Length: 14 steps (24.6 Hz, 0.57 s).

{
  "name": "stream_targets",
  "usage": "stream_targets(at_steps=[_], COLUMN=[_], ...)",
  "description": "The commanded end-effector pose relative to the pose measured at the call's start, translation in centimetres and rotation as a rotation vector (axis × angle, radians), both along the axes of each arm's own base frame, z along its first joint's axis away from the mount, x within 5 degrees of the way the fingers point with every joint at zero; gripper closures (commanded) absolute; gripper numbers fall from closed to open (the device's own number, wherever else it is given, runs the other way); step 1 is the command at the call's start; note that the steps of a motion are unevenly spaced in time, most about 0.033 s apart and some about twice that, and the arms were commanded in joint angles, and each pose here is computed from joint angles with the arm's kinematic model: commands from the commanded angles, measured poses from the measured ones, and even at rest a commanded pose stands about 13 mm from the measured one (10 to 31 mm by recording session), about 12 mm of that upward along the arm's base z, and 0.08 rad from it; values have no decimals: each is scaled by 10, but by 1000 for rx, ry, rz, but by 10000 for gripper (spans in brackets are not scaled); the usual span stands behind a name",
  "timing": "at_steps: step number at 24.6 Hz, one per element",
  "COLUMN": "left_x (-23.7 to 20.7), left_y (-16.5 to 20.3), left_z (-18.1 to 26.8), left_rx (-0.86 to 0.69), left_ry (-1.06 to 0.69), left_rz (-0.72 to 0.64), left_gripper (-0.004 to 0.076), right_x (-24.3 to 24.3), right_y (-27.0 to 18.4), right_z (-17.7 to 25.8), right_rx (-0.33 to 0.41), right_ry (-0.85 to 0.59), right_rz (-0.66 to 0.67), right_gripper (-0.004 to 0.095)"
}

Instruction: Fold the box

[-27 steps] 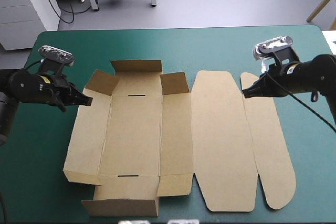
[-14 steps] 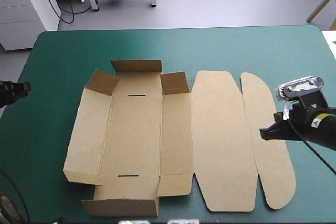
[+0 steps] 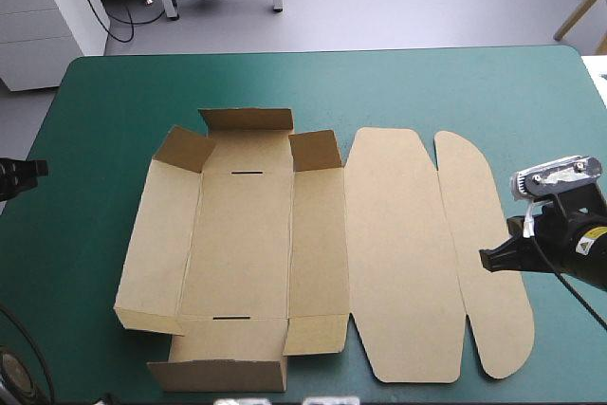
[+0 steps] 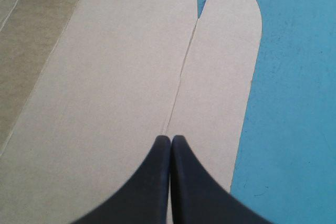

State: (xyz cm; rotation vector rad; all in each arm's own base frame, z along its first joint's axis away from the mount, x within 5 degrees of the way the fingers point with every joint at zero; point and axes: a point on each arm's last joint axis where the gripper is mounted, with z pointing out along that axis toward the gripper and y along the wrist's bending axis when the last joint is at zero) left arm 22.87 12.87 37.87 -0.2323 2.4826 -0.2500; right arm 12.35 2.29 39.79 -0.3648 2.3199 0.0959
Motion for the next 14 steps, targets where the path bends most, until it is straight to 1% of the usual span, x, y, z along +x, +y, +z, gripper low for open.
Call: stream_targets(at_steps=[1,3,6,7,9,11,14], left_x=[-10,-11,-11,-11,-11,-11,-11], left_y=[-3,-2,-2,-3,-3,-4,-8], left_z=[11,10,11,11,10,5,-17], left_rx=[13,17,1,-4,-8,-24,-100], left_ry=[40,56,53,49,52,63,101], left_rz=[37,60,72,71,70,69,47], left_gripper=[614,518,342,205,118,74,74], right_x=[0,0,0,0,0,0,0], right_y=[-2,-2,-2,-2,-2,-2,-2], right_z=[9,9,9,9,9,9,9], right_rx=[6,5,5,5,-1,-16,-28], right_ry=[-66,-65,-65,-65,-66,-70,-75], right_rz=[-16,-16,-16,-16,-9,5,16], right_gripper=[927,927,927,927,927,927,927])
